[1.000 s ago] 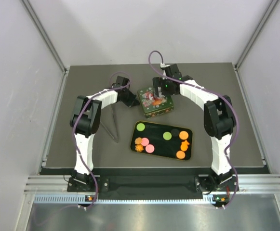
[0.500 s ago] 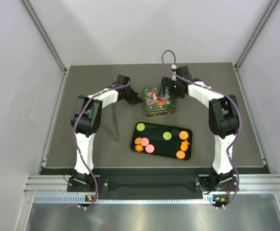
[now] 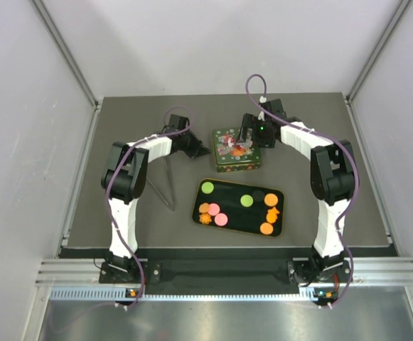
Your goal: Pack the cookies
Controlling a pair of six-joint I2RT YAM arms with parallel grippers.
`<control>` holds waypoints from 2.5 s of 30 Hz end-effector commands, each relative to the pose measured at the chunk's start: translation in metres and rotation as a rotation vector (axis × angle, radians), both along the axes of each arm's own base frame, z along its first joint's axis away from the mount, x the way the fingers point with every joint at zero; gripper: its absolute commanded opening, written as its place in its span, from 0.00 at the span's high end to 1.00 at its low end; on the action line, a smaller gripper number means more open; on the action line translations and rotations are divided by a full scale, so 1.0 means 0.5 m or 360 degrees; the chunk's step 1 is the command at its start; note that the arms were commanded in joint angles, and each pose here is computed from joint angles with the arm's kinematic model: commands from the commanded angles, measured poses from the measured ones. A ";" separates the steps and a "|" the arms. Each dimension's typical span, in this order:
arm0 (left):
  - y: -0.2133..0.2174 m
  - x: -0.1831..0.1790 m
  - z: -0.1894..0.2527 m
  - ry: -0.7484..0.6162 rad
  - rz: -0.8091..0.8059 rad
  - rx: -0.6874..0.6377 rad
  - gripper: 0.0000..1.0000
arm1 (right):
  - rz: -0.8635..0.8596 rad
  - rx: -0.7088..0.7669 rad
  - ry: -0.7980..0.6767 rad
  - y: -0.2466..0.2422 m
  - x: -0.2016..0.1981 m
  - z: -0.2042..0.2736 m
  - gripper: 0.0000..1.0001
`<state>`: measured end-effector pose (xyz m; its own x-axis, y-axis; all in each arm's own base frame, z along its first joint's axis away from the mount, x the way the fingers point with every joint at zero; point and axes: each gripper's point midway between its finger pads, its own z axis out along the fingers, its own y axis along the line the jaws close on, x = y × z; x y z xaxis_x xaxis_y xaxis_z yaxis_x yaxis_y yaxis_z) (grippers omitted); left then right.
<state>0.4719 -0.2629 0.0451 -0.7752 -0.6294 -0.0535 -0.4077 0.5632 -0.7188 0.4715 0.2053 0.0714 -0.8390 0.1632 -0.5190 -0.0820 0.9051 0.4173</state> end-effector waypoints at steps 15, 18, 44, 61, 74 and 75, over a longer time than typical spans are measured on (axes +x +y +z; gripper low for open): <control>0.055 -0.019 0.158 -0.0455 -0.0132 -0.0164 0.66 | -0.0042 0.0000 -0.0042 -0.033 0.001 -0.002 0.00; 0.045 -0.047 0.178 -0.0508 -0.0190 -0.0242 0.53 | -0.0032 0.0009 -0.0034 -0.032 -0.005 -0.008 0.00; -0.055 -0.158 0.008 -0.0117 -0.0636 -0.0090 0.50 | 0.0049 0.0027 -0.0014 0.024 -0.049 -0.028 0.00; -0.031 -0.186 -0.099 0.0093 -0.0650 0.0174 0.88 | -0.0099 -0.0020 -0.0058 -0.017 -0.038 -0.018 0.00; -0.028 -0.231 -0.175 0.0249 -0.0719 0.0365 1.00 | -0.0064 -0.0060 -0.0079 0.014 -0.064 -0.040 0.01; -0.026 -0.234 -0.182 0.0259 -0.0723 0.0388 1.00 | -0.0063 -0.0071 -0.0076 0.017 -0.066 -0.046 0.01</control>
<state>0.3969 -0.3109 0.0698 -0.9715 -0.2242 -0.0764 -0.0775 0.6057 -0.7919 0.4716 0.1943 0.0698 -0.7432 0.2465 -0.6220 -0.0365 0.9133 0.4056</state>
